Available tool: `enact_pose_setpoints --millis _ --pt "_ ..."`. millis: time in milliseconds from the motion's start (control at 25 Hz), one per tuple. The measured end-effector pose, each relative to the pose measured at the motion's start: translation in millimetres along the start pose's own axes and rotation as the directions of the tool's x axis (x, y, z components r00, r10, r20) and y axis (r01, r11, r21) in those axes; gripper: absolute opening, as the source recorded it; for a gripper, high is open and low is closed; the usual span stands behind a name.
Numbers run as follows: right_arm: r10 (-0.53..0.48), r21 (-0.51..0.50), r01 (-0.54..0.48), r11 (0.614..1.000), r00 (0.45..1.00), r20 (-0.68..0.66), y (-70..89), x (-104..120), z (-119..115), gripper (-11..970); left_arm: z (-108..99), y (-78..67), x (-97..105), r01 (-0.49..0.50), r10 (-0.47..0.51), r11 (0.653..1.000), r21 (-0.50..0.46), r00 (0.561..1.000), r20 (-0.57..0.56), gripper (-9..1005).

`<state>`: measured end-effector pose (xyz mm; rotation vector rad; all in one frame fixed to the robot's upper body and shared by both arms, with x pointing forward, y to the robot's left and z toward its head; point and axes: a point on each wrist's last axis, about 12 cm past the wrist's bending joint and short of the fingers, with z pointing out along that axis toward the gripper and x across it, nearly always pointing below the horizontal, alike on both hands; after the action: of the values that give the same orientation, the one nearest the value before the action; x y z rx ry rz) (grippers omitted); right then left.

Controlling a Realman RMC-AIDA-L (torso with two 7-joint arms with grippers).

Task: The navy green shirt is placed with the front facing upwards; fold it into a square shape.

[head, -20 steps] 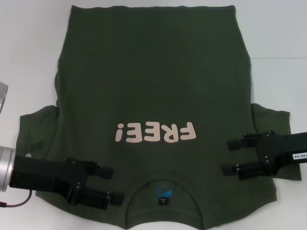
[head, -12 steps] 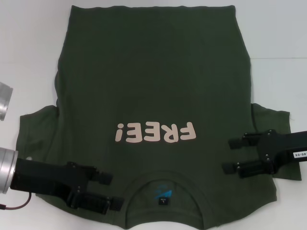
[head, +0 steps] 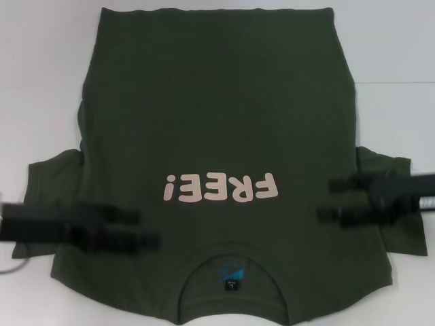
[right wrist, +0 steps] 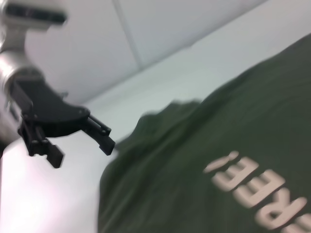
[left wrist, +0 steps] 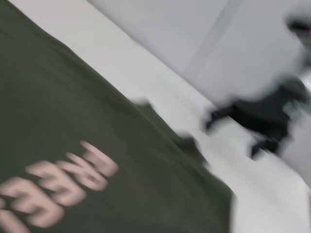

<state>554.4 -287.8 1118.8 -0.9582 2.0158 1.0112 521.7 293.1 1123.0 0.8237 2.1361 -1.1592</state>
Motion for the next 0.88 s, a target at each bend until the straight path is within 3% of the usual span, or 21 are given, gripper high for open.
enact_pose_setpoints --millis 200,400,640,880 --pt "0.205 0.100 -0.215 0.972 0.974 0.099 -16.3 -12 -13 912 -42 14.8 6 0.245 -0.219 0.965 -0.097 0.950 0.222 917" --pt "0.394 0.155 -0.417 0.896 0.906 0.156 -33.0 -33 -19 912 -67 24.6 22 0.516 -0.458 0.853 -0.084 0.815 0.356 917" --pt "0.496 0.158 -0.533 0.831 0.839 0.225 -48.5 -58 -20 912 -78 34.4 40 0.648 -0.546 0.755 -0.094 0.702 0.457 916" --pt "0.536 0.186 -0.584 0.790 0.806 0.251 -62.3 -64 -15 912 -83 48.2 59 0.715 -0.547 0.675 -0.180 0.649 0.529 916"
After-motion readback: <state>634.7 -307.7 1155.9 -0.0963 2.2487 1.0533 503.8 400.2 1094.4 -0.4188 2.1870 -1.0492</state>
